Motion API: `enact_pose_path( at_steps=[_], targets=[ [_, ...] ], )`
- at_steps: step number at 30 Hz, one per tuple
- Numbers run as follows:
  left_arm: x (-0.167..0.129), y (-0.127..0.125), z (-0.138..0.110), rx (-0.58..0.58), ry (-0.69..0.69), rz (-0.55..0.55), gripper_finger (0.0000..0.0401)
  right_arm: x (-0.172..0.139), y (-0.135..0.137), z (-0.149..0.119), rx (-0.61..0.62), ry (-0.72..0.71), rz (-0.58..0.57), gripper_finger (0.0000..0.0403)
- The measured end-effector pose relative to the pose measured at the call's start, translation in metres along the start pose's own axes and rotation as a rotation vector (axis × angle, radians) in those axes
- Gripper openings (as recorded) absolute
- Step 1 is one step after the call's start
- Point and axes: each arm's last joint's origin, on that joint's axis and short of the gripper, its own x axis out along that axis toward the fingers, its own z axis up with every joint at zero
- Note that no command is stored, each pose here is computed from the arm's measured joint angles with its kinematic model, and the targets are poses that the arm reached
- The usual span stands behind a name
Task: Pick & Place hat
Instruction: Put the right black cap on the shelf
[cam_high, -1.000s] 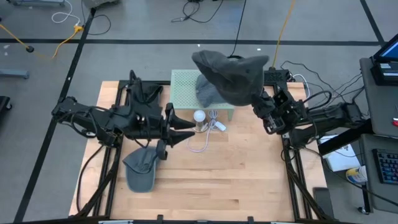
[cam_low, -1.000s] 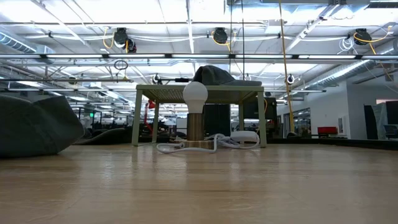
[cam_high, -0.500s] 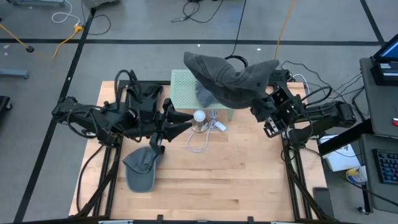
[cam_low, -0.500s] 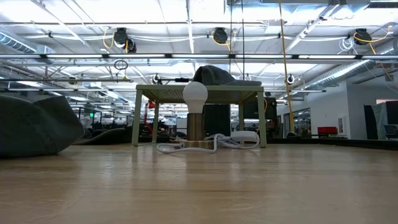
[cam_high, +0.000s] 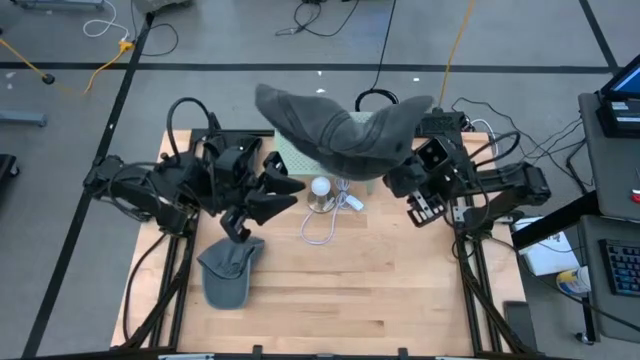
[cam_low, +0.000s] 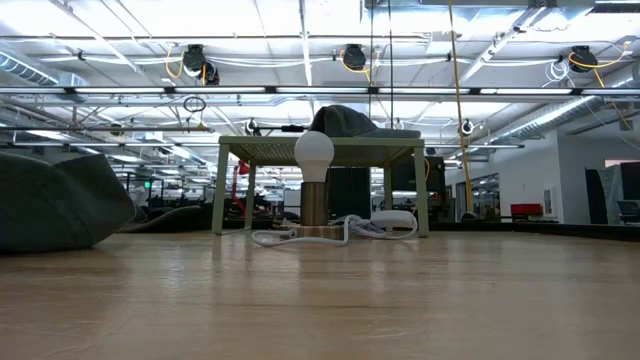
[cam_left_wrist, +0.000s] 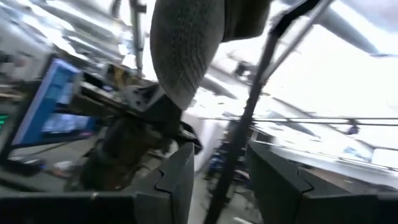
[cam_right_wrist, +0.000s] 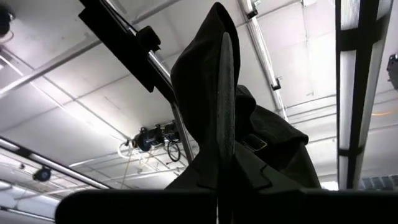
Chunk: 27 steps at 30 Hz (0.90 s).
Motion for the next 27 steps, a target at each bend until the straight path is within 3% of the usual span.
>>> enact_pose_path(
  at_steps=[6,12,17,27],
  targets=[
    [0.0,0.006,0.004,-0.005,0.005,-0.063,0.0206,0.012,-0.002,-0.008,0.067,-0.031,-0.016,0.0005],
    [0.0,0.01,0.012,0.052,-0.066,-0.069,0.0243,0.023,0.002,-0.02,0.03,-0.053,-0.031,0.0005],
    [0.0,0.014,0.018,0.066,-0.104,-0.068,0.025,0.03,0.0,-0.029,0.017,-0.063,-0.049,0.0005],
    [-0.001,0.014,0.024,0.054,-0.136,-0.172,0.0251,0.034,-0.009,-0.053,0.033,-0.02,-0.065,0.0005]
  ],
)
